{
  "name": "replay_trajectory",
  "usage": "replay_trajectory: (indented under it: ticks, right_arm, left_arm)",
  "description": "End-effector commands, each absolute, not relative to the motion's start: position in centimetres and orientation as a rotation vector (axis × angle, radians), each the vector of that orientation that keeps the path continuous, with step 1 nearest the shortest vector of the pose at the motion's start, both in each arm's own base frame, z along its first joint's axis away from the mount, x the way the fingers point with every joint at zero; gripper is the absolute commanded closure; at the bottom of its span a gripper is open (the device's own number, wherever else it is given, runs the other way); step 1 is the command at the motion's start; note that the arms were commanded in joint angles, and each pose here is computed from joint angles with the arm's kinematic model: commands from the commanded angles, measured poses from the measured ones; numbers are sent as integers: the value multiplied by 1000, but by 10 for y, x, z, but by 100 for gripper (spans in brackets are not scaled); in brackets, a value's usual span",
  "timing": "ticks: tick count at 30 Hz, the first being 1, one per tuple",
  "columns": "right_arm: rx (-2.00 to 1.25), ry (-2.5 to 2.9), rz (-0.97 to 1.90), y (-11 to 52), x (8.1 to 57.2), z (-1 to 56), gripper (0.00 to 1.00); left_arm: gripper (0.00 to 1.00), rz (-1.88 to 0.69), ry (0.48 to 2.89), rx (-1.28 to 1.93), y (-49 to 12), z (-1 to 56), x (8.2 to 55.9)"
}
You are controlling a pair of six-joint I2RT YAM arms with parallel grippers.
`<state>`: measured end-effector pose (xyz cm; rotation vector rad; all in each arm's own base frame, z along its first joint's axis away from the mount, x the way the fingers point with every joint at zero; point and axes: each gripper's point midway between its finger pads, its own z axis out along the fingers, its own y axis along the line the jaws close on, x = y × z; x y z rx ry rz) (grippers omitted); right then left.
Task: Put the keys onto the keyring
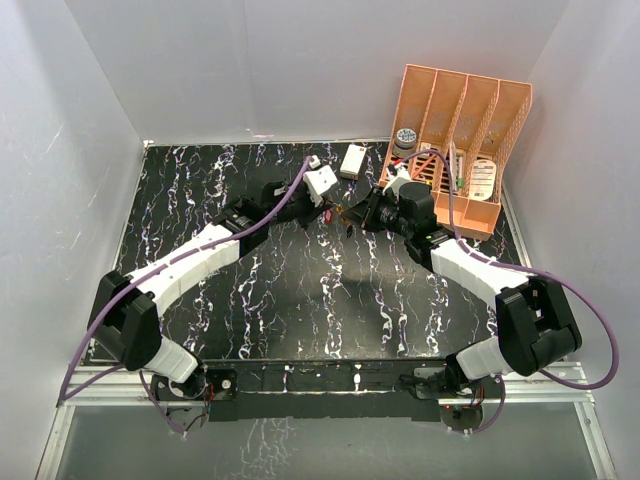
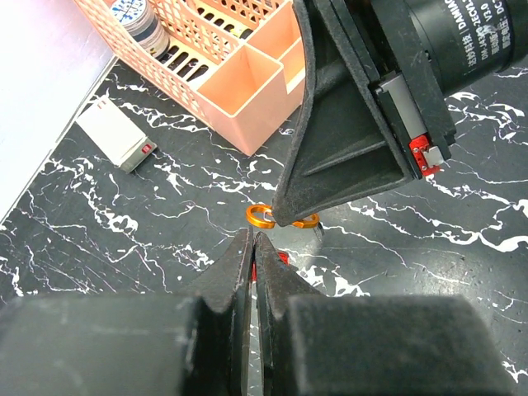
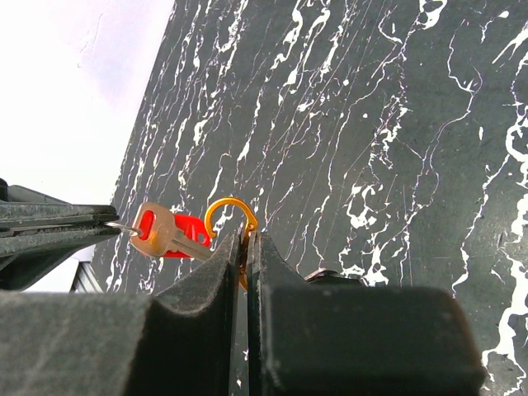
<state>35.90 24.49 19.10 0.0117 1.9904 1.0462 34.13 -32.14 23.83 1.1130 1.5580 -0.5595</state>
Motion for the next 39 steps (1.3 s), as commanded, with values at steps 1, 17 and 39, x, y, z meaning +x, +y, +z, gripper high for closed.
replay_trajectory:
  ticks: [1,17,39]
  right_arm:
    - [-32,1892,1060,249,369,224,100]
    - [-37,1898,1065,251,373,227,100]
    - [-46,1906,1067,253,373,227,100]
  left_arm:
    - [100,-571,1492,1169,-325,258,340]
    - [100,-580,1475,1217,-329,249,339]
    - [100,-576,1464,1226,-335,241,347]
